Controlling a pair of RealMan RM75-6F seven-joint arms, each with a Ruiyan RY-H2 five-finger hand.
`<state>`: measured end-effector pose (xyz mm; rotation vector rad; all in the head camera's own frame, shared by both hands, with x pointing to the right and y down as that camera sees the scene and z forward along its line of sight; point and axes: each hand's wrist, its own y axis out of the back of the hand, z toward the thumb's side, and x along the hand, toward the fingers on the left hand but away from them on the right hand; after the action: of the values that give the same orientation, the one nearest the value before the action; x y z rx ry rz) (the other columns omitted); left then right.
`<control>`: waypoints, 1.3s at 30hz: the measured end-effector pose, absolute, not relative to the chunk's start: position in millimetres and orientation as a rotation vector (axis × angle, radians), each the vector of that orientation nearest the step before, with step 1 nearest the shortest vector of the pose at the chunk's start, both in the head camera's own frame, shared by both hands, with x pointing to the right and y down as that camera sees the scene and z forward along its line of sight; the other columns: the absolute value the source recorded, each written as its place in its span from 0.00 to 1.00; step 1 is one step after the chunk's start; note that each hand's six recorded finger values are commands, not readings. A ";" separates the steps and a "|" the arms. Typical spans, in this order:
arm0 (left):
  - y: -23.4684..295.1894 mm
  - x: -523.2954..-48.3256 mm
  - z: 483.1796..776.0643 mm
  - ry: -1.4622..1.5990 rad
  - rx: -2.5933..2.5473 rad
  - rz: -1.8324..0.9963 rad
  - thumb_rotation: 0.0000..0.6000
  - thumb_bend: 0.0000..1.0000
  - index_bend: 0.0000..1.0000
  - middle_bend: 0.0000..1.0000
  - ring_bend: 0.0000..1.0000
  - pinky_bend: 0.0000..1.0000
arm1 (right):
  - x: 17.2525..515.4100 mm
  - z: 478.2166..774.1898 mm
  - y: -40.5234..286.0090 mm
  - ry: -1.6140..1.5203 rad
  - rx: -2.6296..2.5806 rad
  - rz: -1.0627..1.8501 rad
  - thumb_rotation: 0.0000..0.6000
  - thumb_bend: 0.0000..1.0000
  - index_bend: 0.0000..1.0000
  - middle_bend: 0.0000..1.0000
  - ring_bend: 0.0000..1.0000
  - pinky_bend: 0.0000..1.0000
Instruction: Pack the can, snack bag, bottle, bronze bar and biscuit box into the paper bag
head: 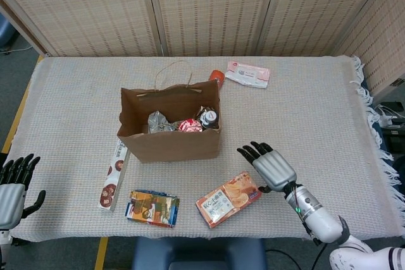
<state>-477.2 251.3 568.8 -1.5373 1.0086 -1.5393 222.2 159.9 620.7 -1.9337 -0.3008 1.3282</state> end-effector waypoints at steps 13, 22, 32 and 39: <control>250.7 -478.2 568.8 1.013 -1.552 -1.536 1.00 0.39 0.05 0.00 0.00 0.00 | 160.7 670.2 199.5 -0.078 -2.013 1.314 1.00 0.00 0.00 0.04 0.00 0.11; 250.6 -478.4 568.8 1.012 -1.554 -1.536 1.00 0.39 0.05 0.00 0.00 0.00 | 154.7 668.6 197.8 -0.126 -2.057 1.323 1.00 0.00 0.00 0.04 0.00 0.11; 250.8 -477.8 568.9 1.011 -1.542 -1.539 1.00 0.39 0.05 0.00 0.00 0.00 | 159.6 651.4 189.5 -0.187 -2.122 1.312 1.00 0.00 0.00 0.04 0.00 0.11; 250.7 -477.6 569.1 1.010 -1.539 -1.541 1.00 0.39 0.05 0.00 0.00 0.00 | 159.1 650.4 199.8 -0.084 -2.145 1.295 1.00 0.00 0.00 0.04 0.00 0.10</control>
<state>-477.6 250.7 569.1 -1.5394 1.0099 -1.5406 159.1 199.8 650.4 -2.1453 -0.0842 1.2952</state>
